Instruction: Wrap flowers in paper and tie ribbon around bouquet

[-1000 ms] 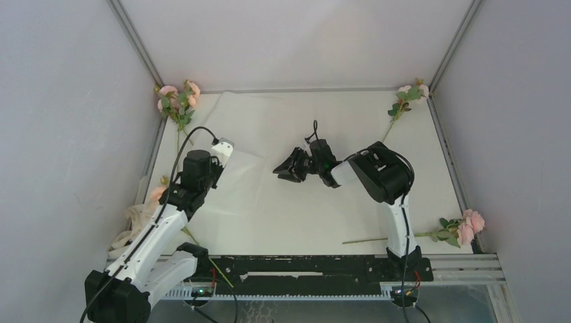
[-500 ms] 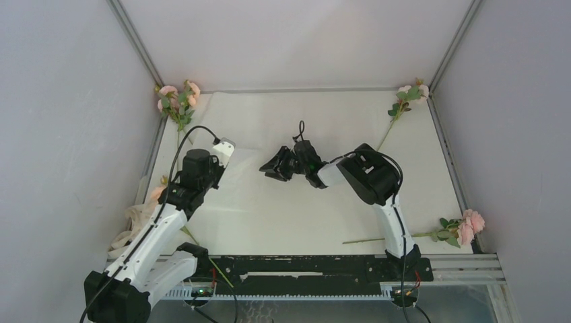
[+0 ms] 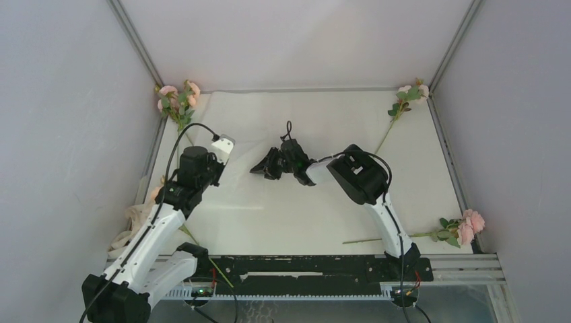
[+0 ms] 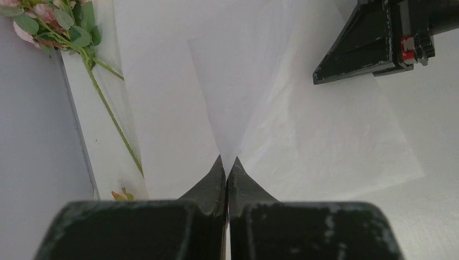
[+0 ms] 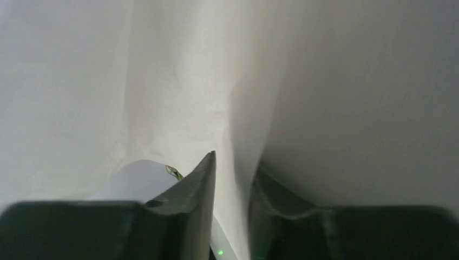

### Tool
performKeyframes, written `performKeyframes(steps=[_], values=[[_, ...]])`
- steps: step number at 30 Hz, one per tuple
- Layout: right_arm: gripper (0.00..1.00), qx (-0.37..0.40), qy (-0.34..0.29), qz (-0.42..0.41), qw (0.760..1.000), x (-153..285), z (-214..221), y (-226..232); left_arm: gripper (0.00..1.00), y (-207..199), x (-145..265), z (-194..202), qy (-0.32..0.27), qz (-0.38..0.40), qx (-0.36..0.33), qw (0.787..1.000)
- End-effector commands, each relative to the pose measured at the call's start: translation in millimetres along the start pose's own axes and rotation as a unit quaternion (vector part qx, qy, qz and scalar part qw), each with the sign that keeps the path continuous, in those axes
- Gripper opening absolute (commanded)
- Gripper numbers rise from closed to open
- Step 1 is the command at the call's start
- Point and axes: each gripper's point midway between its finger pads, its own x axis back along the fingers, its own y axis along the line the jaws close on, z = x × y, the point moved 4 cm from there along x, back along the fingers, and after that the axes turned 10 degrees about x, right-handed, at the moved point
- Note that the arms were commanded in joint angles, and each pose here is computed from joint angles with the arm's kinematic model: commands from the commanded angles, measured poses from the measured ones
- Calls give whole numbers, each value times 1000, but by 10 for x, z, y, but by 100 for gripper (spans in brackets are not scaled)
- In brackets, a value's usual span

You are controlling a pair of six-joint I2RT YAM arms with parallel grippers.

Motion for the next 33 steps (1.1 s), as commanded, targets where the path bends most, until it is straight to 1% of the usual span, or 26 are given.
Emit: performKeyframes(steps=[1,2,4,10,13,18,21,22,25,27,29,31,33], values=[[19,8,5,4,1000,-20,-15,22,0,33,109,-266,-42,2,18,999],[11,14,2,7,1000,4,-52,22,0,30,113,-268,-42,3,18,999],[0,27,-8,6,1000,82,-137,37,0,42,139,-309,-45,2,16,999],[0,40,-68,1,997,581,-477,29,0,105,242,-605,-66,3,14,998],[0,46,-99,5,994,904,-583,-49,0,59,230,-718,-73,24,22,997],[0,30,-145,25,989,1560,-619,-350,0,-58,230,-925,-89,73,34,993],[0,27,-163,57,985,1966,-486,-568,0,-153,216,-1037,-97,110,44,988],[0,32,-174,62,982,2114,-475,-568,0,-175,207,-1086,-100,118,52,987],[0,49,-181,94,978,2404,-311,-631,0,-257,164,-1205,-106,148,73,981],[0,62,-192,128,971,2588,-210,-660,0,-242,132,-1258,-109,144,102,978],[0,77,-203,167,962,2764,-74,-679,0,-184,41,-1216,-99,138,144,975],[0,91,-201,206,953,2905,149,-698,0,-61,-107,-1088,-79,119,182,973],[0,102,-204,234,945,3054,331,-723,0,104,-297,-898,-55,84,202,974]])
